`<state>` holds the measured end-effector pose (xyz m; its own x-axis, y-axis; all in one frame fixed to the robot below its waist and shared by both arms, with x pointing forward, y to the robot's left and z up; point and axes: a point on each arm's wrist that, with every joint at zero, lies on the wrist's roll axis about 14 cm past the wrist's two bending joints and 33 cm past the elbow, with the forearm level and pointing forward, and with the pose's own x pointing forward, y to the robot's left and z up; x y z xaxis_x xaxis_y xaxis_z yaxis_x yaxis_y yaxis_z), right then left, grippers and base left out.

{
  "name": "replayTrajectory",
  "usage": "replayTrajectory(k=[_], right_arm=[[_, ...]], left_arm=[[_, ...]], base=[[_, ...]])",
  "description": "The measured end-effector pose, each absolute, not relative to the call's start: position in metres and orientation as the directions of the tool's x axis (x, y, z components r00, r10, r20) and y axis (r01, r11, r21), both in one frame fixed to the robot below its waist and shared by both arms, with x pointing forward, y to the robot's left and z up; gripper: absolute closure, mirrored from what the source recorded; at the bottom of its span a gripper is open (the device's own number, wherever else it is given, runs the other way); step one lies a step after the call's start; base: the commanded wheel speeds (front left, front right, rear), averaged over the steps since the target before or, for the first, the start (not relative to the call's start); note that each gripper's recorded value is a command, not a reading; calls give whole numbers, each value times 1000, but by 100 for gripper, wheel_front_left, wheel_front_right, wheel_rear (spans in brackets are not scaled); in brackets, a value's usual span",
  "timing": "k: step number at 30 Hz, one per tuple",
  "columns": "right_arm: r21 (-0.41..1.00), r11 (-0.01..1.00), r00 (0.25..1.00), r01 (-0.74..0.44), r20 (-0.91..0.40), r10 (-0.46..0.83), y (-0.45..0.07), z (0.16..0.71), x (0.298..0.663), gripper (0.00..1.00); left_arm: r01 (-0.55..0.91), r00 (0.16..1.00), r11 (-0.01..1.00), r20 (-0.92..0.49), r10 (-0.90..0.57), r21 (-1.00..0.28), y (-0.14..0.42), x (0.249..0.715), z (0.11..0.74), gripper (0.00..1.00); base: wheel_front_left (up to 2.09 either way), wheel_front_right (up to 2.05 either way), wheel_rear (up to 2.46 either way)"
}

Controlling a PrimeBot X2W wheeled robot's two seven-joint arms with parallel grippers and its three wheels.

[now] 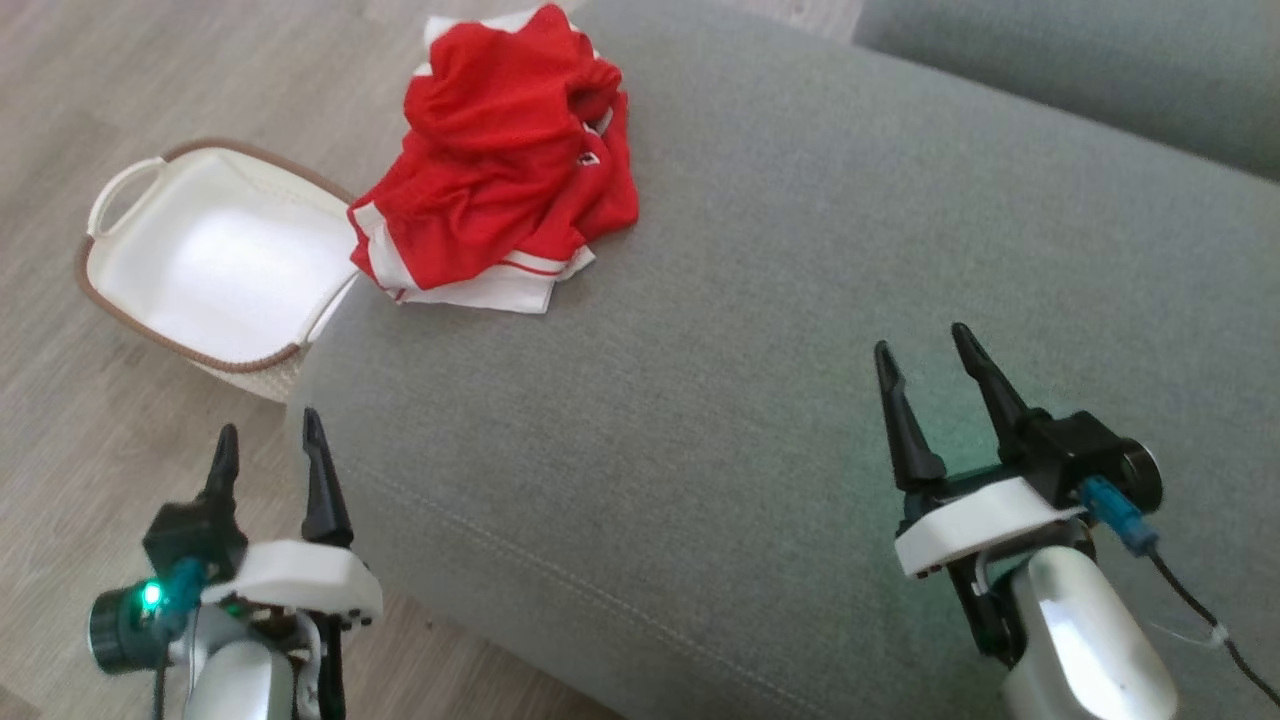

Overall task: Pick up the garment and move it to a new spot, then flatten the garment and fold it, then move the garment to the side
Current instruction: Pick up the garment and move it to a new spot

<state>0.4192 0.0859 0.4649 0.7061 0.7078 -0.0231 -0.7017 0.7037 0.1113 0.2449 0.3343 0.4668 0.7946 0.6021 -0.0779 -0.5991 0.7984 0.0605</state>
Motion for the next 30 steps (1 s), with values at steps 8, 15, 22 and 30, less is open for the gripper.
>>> replayTrajectory(k=[8,15,22,30], right_arm=[[94,689,692,-718,-6,722,90,460,432,0],[75,722,721,-687,-49,691,61,429,459,0],[73,741,737,-667,-77,671,43,406,476,0],[69,779,774,-623,-86,627,18,396,490,0]], left_arm=[[-560,823,828,-104,559,22,339,290,462,0],[-452,888,891,-73,454,48,343,379,474,0],[-391,908,912,-108,404,124,352,438,465,0],[-394,890,907,-185,417,148,370,471,439,0]], base=[[0,0,0],[0,0,0],[0,0,0],[0,0,0]])
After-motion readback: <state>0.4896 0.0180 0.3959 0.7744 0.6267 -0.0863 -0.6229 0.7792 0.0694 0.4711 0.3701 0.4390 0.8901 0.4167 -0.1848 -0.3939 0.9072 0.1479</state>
